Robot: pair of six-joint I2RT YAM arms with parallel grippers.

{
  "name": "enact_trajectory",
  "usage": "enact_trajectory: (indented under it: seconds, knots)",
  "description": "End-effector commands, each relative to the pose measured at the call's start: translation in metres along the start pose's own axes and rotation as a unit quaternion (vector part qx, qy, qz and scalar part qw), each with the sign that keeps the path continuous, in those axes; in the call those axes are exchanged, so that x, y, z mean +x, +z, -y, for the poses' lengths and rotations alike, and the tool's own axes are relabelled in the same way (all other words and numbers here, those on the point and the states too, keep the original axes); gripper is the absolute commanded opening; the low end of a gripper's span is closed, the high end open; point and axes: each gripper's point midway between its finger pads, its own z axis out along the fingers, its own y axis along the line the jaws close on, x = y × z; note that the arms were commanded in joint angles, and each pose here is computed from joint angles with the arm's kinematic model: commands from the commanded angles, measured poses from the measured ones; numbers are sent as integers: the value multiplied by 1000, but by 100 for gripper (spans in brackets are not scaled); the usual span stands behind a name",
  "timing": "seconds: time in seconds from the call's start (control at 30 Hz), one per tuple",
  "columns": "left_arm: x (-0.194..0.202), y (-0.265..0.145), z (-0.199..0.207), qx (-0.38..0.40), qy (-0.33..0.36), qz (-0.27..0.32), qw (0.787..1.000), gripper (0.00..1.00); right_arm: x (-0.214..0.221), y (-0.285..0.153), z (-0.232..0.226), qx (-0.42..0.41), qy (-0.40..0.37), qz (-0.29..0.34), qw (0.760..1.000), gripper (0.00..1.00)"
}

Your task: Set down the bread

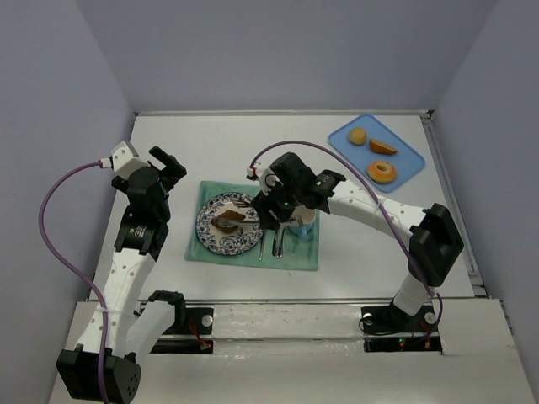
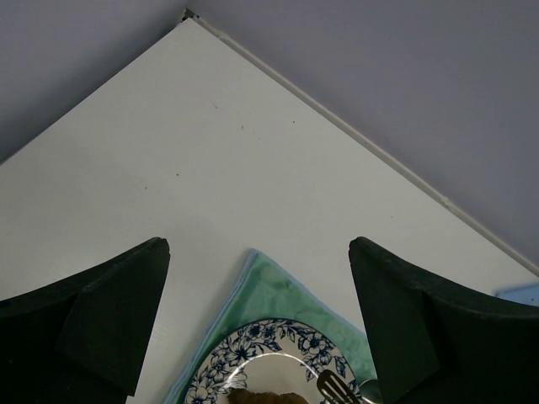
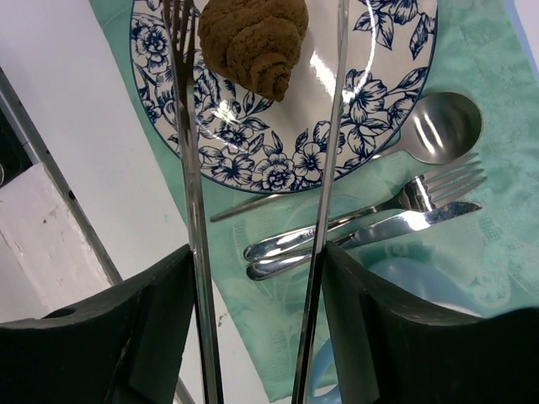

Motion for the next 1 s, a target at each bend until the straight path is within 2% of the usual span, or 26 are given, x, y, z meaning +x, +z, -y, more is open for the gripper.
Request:
enact_trajectory:
  seconds: [0.0,0.23,0.37,0.53,0.73,0.77,0.97]
  knots:
    - [-12,-4,0,0,-11,24,1000,99,-49,-28,-3,25,-24,67,997,61]
    - [-16,-3,-2,-6,-16,31,999,99,-111,-75,21,110,-9,152,982,55]
    - [-16,-2,-4,-14,-15,34,999,99,-127,-104,62,145,22,186,972,50]
    - [-13,1,-5,-18,-19,31,999,99,-119,-128,158,199,65,190,959,48]
    - [-5,9,-8,-32,-13,21,999,99,-91,-102,261,227,100,153,957,49]
    - [-4,9,-7,-30,-12,19,999,99,-72,-84,287,230,111,130,958,49]
    - [5,16,-2,-23,-5,0,1000,99,-33,-44,354,254,140,89,953,54]
